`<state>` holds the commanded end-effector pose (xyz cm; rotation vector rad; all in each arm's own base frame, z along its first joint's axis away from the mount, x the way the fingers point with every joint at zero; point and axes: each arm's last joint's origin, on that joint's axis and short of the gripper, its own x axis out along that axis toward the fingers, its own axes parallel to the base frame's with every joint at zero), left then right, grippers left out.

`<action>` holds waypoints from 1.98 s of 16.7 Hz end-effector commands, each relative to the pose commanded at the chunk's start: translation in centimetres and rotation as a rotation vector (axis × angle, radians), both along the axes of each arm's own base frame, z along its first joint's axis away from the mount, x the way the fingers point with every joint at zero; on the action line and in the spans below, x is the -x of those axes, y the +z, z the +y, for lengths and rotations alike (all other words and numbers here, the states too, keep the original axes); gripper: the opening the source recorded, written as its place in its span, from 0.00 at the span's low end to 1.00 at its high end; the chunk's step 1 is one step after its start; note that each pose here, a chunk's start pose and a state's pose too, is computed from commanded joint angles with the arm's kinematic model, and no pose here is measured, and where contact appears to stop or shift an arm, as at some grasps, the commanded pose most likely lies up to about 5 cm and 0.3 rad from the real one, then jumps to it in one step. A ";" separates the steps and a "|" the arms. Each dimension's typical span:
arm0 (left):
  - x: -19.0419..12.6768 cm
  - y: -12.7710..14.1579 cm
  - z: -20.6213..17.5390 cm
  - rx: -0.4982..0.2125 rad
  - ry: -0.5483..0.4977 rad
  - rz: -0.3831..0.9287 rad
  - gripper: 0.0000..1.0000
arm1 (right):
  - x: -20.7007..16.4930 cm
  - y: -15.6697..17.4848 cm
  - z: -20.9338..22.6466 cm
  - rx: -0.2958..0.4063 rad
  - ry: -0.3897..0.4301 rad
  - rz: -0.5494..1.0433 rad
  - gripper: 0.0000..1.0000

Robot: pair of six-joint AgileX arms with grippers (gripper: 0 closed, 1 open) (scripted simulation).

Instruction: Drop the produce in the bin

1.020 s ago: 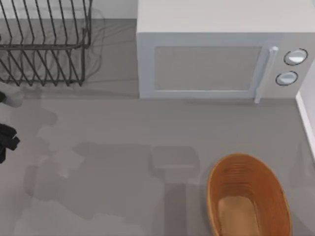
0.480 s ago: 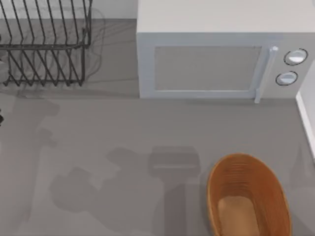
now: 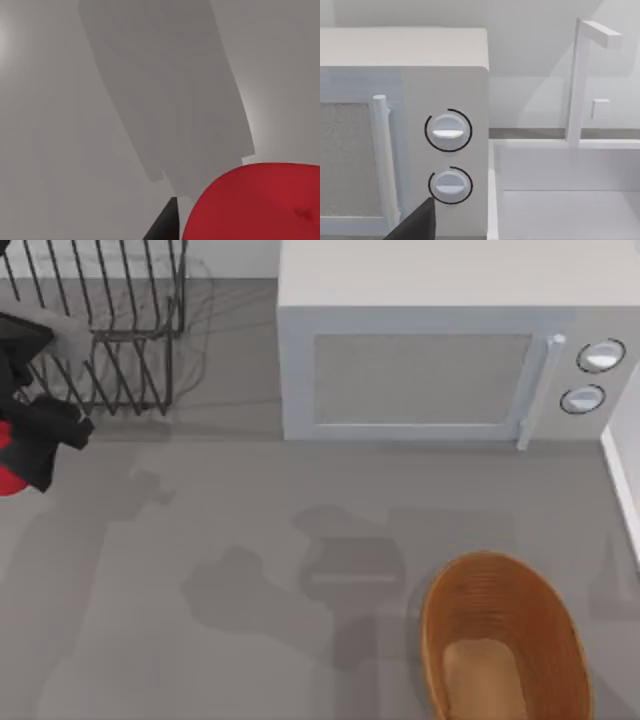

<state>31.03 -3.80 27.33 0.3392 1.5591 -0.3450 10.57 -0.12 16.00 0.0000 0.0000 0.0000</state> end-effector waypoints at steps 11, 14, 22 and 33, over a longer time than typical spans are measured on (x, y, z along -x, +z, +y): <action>2.7 0.2 -27.2 -0.055 0.309 0.010 0.00 | 0.0 0.0 0.0 0.000 0.000 0.000 1.00; 7.4 0.1 -33.0 -0.041 0.379 -0.014 0.00 | 0.0 0.0 0.0 0.000 0.000 0.000 1.00; 13.0 0.1 -37.5 -0.009 0.414 -0.037 0.00 | 0.0 0.0 0.0 0.000 0.000 0.000 1.00; 12.9 -5.0 -37.6 -0.018 0.410 -0.035 0.00 | 0.0 0.0 0.0 0.000 0.000 0.000 1.00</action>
